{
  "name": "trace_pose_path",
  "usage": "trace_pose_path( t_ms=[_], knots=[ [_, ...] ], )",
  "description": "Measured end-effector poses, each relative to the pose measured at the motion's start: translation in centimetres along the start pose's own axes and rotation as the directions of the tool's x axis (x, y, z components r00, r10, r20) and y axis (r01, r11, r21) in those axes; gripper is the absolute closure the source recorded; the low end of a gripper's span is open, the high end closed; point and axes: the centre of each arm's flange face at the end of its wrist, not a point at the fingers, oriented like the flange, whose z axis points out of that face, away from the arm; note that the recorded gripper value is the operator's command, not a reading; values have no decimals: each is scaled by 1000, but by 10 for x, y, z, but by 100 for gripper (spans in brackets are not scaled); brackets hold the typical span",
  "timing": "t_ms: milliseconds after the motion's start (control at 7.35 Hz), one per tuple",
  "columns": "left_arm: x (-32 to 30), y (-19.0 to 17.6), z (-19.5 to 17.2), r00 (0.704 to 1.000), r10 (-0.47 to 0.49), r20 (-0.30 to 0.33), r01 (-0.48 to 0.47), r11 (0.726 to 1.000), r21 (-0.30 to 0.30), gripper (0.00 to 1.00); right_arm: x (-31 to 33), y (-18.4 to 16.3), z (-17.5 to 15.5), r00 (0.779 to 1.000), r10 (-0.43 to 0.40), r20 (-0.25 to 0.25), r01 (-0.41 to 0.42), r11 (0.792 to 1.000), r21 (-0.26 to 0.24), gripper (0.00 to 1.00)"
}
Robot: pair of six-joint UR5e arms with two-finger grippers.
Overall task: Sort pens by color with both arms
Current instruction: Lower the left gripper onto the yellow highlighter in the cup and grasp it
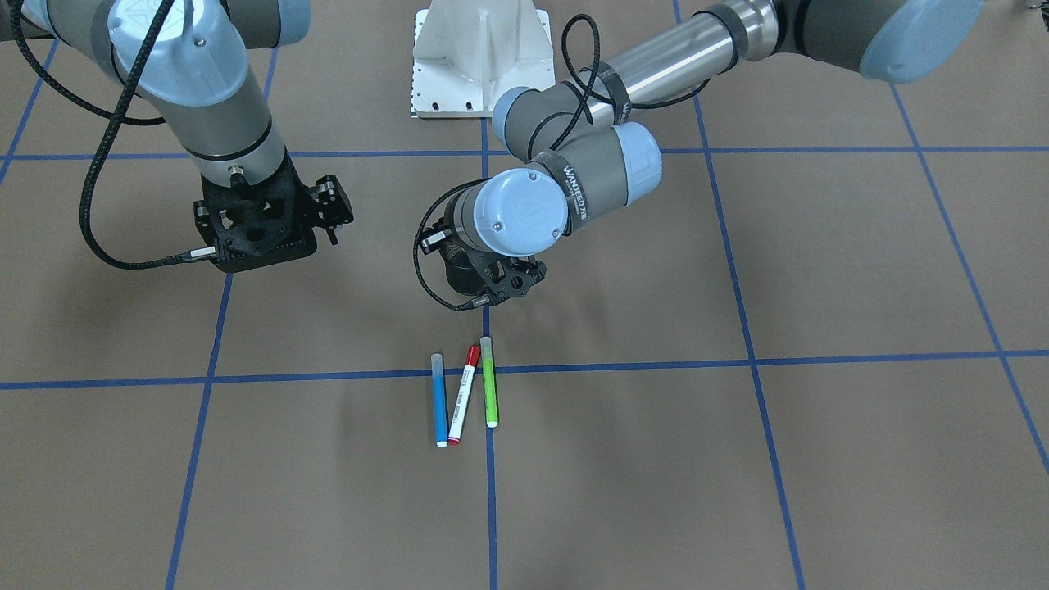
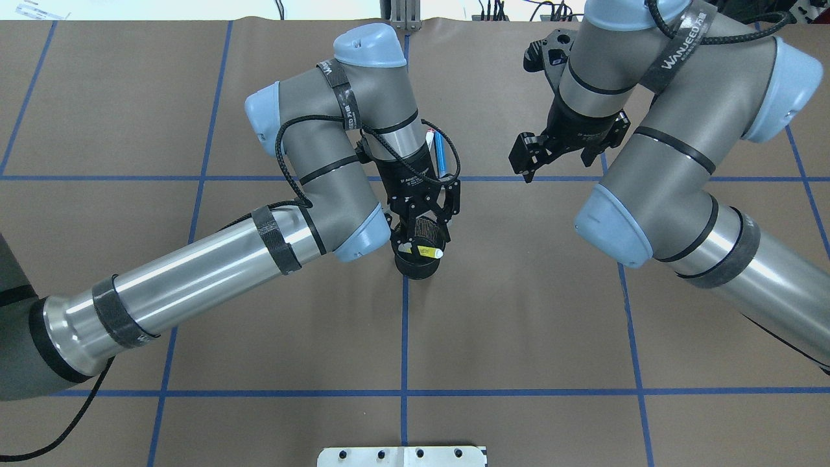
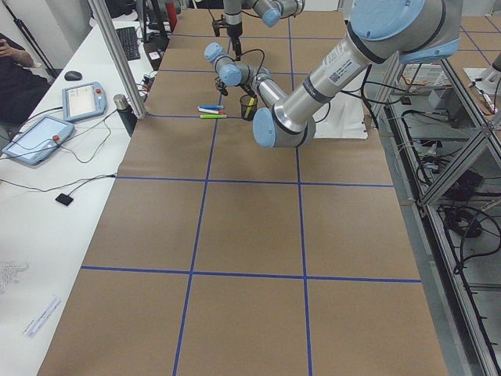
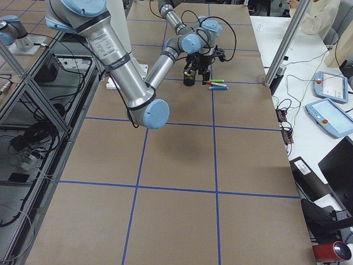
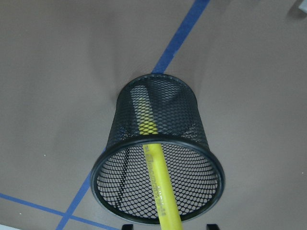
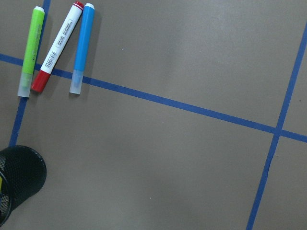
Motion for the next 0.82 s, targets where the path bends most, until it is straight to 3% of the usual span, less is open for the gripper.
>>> trace_pose_path(
  t_ms=[816],
  knots=[
    [1,4,7,1000,0,8,0,1000,-8,68,1,0,-1,1000,-1,1,1,1000,2,2]
  ],
)
